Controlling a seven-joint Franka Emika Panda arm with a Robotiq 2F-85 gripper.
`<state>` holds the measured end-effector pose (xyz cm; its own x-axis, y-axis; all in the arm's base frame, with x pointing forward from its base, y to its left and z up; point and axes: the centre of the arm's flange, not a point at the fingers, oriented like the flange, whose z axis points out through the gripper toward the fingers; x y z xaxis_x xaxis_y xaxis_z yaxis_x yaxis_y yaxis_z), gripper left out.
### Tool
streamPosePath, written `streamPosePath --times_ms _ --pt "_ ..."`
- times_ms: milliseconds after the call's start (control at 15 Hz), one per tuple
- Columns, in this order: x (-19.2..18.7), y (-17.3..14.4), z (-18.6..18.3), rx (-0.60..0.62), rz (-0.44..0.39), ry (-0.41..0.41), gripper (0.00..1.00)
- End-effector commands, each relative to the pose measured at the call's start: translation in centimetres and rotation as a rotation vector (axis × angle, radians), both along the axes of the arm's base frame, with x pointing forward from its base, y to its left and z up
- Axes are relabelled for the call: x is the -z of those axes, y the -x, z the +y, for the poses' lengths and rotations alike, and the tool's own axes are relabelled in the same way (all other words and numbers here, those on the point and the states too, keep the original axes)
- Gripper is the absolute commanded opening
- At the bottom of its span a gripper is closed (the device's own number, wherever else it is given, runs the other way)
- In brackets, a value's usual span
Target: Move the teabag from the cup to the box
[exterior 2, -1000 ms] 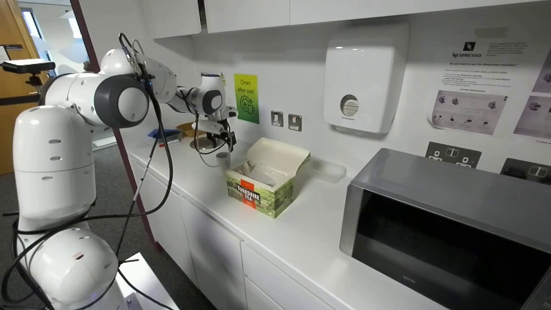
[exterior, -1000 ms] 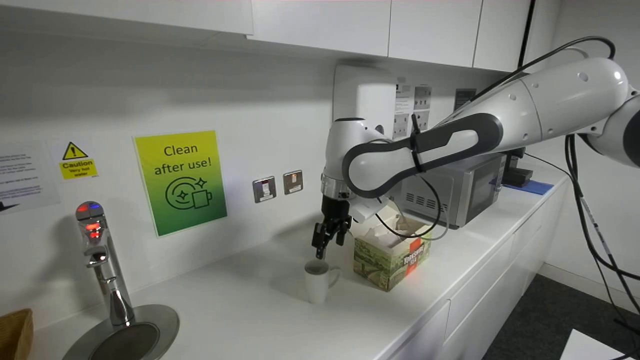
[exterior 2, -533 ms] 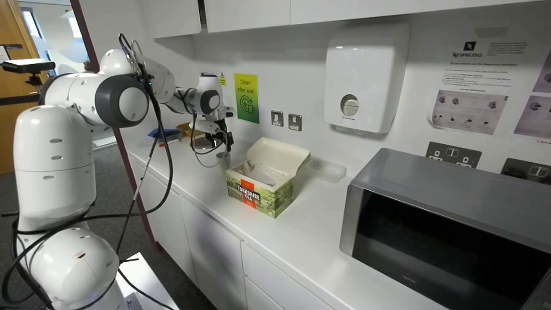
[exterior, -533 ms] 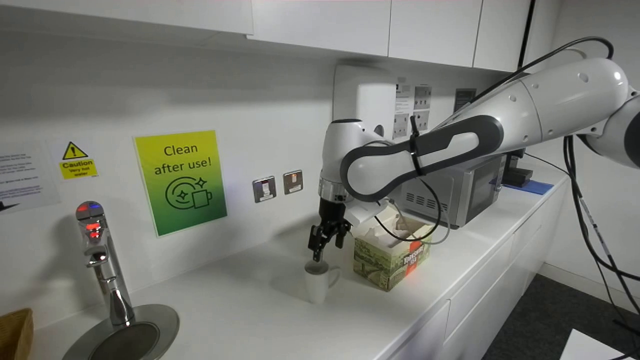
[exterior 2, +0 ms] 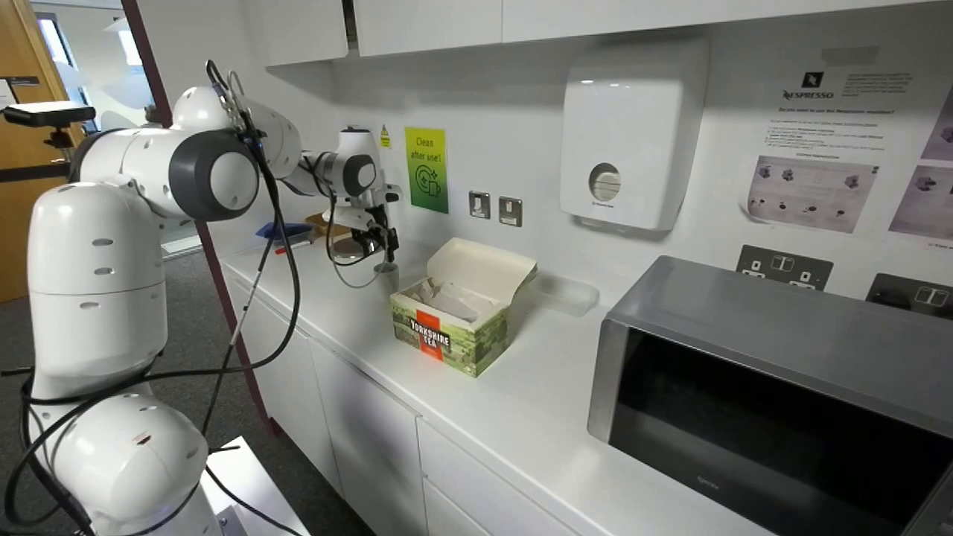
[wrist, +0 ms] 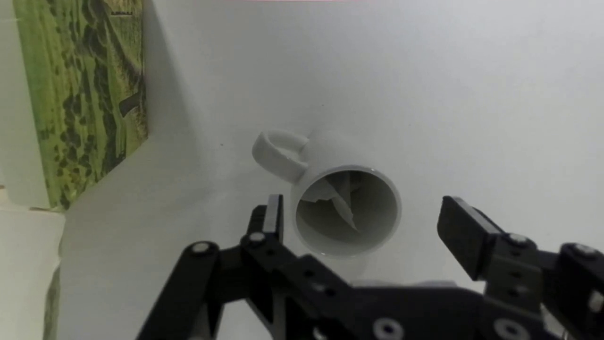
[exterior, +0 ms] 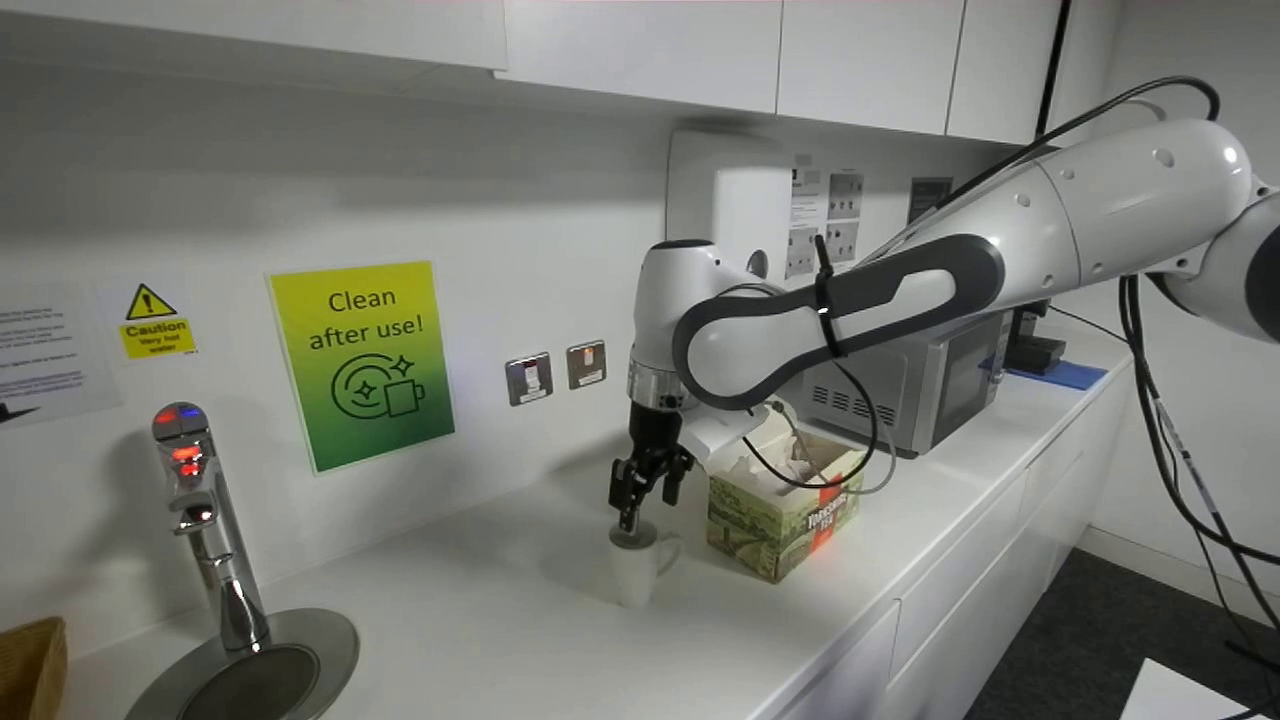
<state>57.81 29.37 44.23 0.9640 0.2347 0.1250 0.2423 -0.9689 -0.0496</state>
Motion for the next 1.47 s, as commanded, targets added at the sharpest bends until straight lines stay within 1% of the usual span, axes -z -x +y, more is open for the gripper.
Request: streamPosePath --times_ms 0,67,133,200,333,400,467,533,600,733,933,1000,1133,1200,1267,1400 --pt "-0.2 -1.7 0.4 0.007 0.014 0.018 0.60" --pt "0.0 -2.1 0.4 0.004 0.016 0.017 0.52" --pt "0.1 -2.6 0.4 -0.001 0.015 0.018 0.45" --pt "0.3 -3.1 0.3 -0.006 0.017 0.020 0.44" --pt "0.3 -4.2 0.3 -0.043 0.013 0.023 0.46" --pt "0.0 -4.6 0.4 -0.082 0.010 0.025 0.54" --pt "-0.2 -4.9 0.4 -0.118 0.011 0.031 0.58" --pt "-0.6 -5.1 0.5 -0.158 0.012 0.037 0.59" --pt "-0.9 -5.3 0.7 -0.191 0.015 0.041 0.68" --pt "-1.6 -5.5 0.9 -0.246 0.020 0.043 0.71" --pt "-2.0 -5.6 1.1 -0.294 0.023 0.042 0.62" --pt "-2.1 -5.6 1.2 -0.302 0.026 0.039 0.54" --pt "-2.1 -5.6 1.3 -0.313 0.027 0.041 0.57" --pt "-2.0 -5.5 1.3 -0.318 0.027 0.040 0.54" --pt "-2.0 -5.4 1.4 -0.318 0.027 0.042 0.57" --pt "-1.7 -5.3 1.5 -0.322 0.031 0.039 0.57"
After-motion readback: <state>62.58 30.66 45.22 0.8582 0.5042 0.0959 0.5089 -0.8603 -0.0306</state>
